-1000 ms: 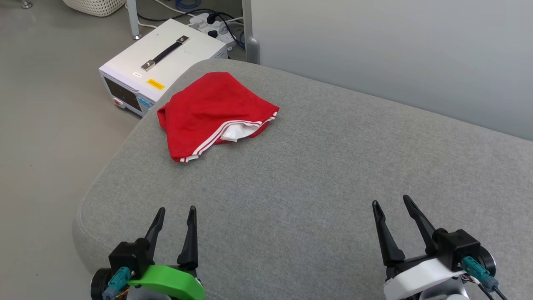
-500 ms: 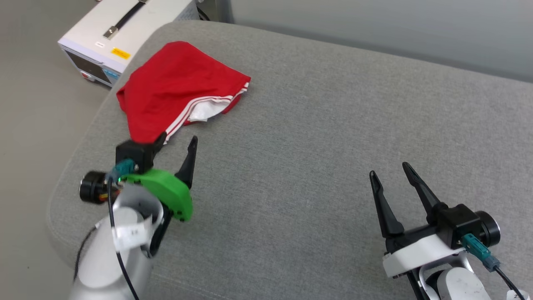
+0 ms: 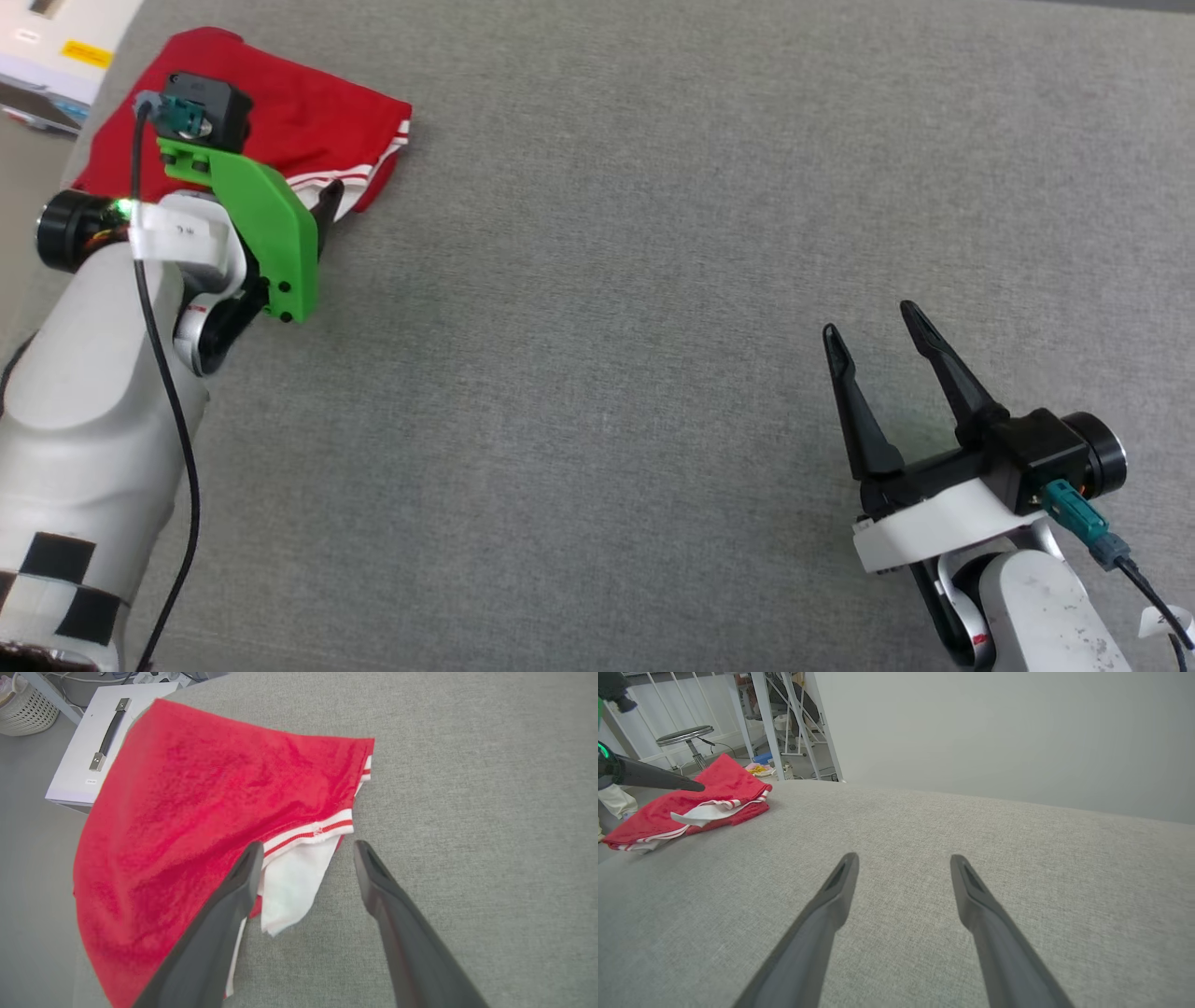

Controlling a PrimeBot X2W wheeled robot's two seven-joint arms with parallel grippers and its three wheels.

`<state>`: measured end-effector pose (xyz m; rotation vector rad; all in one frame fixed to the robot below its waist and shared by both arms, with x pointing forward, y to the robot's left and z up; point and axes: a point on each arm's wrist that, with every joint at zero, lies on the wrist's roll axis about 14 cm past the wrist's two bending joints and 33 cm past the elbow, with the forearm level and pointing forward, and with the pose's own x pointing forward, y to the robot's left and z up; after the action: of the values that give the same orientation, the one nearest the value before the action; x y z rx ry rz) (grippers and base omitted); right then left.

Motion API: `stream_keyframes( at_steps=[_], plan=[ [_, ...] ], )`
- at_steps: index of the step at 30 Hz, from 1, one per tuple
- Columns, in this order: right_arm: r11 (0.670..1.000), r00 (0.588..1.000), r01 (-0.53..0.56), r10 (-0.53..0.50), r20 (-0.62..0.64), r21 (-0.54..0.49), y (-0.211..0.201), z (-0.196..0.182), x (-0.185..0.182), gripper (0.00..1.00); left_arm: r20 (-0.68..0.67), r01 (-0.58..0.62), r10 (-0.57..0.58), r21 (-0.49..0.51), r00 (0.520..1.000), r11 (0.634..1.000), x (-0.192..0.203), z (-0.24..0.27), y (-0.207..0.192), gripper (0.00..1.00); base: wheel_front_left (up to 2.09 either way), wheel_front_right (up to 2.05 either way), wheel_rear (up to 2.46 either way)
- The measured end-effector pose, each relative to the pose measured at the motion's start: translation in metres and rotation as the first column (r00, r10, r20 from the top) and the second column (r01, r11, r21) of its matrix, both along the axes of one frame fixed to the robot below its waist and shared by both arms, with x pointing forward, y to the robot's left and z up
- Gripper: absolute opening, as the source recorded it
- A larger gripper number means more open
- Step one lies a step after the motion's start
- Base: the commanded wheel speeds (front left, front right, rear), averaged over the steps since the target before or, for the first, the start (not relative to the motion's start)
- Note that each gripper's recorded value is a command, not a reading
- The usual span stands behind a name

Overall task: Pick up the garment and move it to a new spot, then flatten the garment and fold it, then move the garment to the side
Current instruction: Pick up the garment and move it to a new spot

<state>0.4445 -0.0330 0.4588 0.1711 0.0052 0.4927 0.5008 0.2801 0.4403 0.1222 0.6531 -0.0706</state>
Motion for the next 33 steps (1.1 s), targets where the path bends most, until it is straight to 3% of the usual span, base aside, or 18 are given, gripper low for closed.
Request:
stream_keyframes(
  at_steps=[13,14,15,26,33],
  plan=[
    [0.996,0.993,0.083,-0.086,-0.082,-0.039,-0.032,-0.035,0.004,1.0,-0.21,0.021,-0.018,0.01,0.978,1.0,0.019,-0.071,-0.008,1.0,0.0,0.0,0.0],
    [0.995,0.992,0.086,-0.09,-0.086,-0.042,-0.034,-0.036,0.004,1.0,-0.214,0.014,-0.014,-0.005,0.977,1.0,0.02,-0.072,-0.009,0.42,0.0,0.0,0.0],
    [0.995,0.992,0.089,-0.092,-0.088,-0.044,-0.035,-0.037,0.003,1.0,-0.21,0.011,-0.014,-0.015,0.977,1.0,0.021,-0.073,-0.011,0.0,0.0,0.0,0.0],
    [0.995,0.995,0.085,-0.088,-0.05,-0.049,-0.033,-0.017,-0.004,1.0,0.035,-0.006,0.01,-0.121,0.999,0.993,0.025,-0.023,-0.016,0.0,0.0,0.0,0.0],
    [0.993,0.994,0.105,-0.106,-0.023,-0.056,-0.04,0.001,-0.024,1.0,0.307,0.066,-0.002,-0.196,0.952,0.978,0.026,0.057,-0.033,0.0,0.0,0.0,0.0]
  ],
)
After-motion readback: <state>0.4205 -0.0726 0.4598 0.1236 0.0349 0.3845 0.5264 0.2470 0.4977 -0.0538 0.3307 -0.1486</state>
